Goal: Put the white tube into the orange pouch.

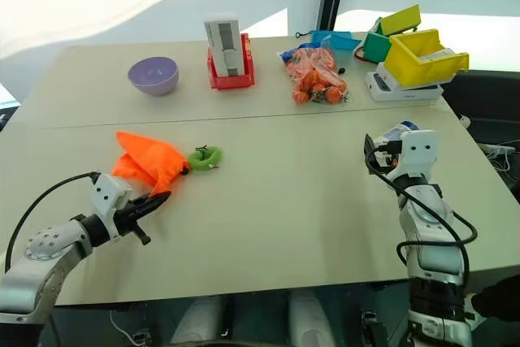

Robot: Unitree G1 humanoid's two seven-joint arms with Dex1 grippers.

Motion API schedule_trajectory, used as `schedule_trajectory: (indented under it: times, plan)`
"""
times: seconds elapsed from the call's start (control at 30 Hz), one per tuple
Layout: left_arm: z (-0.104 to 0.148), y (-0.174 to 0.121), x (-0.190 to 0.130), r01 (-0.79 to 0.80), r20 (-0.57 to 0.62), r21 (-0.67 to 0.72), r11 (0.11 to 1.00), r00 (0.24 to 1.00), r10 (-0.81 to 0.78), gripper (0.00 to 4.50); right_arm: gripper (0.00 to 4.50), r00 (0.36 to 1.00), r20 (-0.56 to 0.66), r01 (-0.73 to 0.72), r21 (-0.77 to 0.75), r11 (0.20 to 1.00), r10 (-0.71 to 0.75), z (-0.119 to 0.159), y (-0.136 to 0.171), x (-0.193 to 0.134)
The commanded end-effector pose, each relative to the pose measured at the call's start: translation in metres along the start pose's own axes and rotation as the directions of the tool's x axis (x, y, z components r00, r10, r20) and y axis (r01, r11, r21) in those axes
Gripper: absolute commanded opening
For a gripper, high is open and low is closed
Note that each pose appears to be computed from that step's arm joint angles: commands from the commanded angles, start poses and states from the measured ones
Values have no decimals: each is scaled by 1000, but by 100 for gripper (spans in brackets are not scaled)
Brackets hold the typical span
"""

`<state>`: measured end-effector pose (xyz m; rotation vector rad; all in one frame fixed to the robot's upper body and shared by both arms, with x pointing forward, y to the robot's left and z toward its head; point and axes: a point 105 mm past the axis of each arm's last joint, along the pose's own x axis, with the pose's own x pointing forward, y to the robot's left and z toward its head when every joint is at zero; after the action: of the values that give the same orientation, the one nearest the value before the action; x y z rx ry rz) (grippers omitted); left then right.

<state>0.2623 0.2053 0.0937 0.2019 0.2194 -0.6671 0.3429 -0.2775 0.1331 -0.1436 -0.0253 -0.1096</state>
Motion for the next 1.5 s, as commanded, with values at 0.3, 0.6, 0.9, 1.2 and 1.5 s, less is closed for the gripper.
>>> schedule_trajectory:
  times: [0.3, 0.6, 0.9, 1.2, 1.5]
  plan:
    - [9, -5, 3, 12, 20, -44, 999, 1000, -11, 6, 450, 985, -110, 153, 171, 973, -136, -15, 20, 33]
    - [11, -8, 9, 13, 47, -61, 998, 999, -10, 6, 450, 941, -137, 330, 167, 929, -310, -24, 14, 42]
    - [7, -10, 10, 8, 47, -68, 998, 999, -5, 0, 398, 927, -100, 374, 181, 910, -361, -22, 9, 41]
    - [7, -9, 11, 6, 48, -65, 998, 999, -3, 0, 182, 928, -84, 372, 179, 911, -363, -18, 8, 40]
    - [10, 4, 2, -44, 55, -77, 996, 997, 49, 0, 182, 979, 160, -128, 21, 992, 123, 26, 69, 29]
